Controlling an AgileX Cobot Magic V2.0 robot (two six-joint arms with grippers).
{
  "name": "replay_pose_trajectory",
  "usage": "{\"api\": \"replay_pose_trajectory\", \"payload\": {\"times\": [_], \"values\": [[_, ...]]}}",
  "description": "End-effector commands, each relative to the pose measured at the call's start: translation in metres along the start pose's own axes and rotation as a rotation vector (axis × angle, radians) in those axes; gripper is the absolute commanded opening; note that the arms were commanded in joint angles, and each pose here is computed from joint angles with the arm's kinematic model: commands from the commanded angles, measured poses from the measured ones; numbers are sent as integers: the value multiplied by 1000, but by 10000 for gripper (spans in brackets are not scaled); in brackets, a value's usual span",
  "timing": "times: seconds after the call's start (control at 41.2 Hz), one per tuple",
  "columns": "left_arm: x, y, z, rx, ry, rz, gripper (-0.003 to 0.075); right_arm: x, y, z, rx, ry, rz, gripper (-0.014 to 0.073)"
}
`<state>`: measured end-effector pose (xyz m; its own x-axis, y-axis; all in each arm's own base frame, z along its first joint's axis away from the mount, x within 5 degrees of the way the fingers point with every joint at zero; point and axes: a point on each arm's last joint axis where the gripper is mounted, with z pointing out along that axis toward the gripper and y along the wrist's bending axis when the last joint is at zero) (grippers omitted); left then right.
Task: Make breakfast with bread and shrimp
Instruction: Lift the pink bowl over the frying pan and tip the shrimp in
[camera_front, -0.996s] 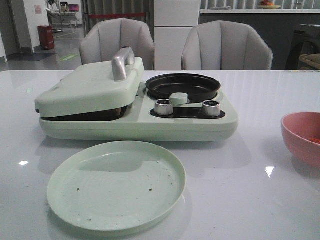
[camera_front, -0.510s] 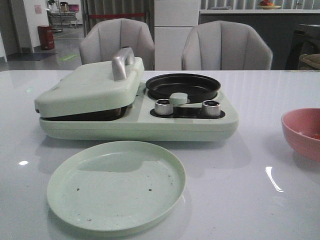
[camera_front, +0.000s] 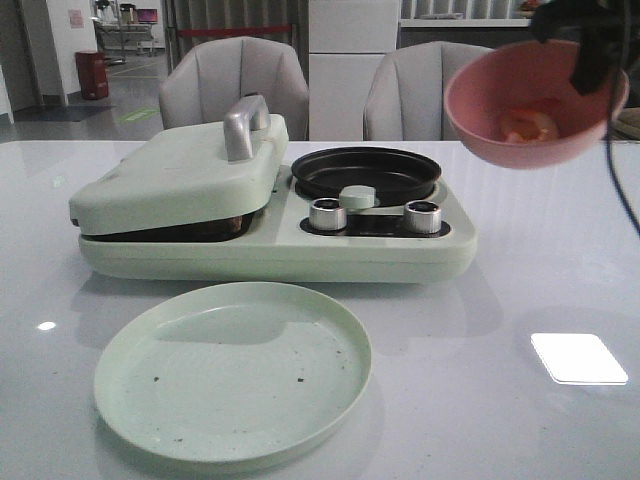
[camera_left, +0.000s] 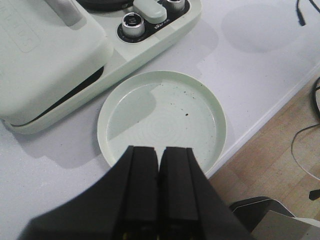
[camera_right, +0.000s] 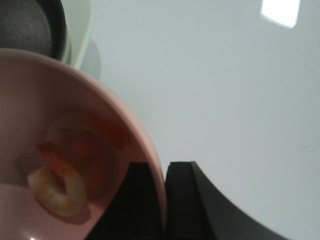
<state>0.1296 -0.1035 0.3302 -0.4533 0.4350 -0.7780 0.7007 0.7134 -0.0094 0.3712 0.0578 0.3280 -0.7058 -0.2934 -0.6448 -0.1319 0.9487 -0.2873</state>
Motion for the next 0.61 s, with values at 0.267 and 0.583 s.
{"api": "replay_pose_trajectory", "payload": {"times": [0.267, 0.583], "values": [[-13, -1, -6, -7, -97, -10, 99, -74, 64, -38, 442, -336, -267, 25], [-13, -1, -6, -7, -97, -10, 99, -90, 117, -25, 518, -435, -429, 25]]}}
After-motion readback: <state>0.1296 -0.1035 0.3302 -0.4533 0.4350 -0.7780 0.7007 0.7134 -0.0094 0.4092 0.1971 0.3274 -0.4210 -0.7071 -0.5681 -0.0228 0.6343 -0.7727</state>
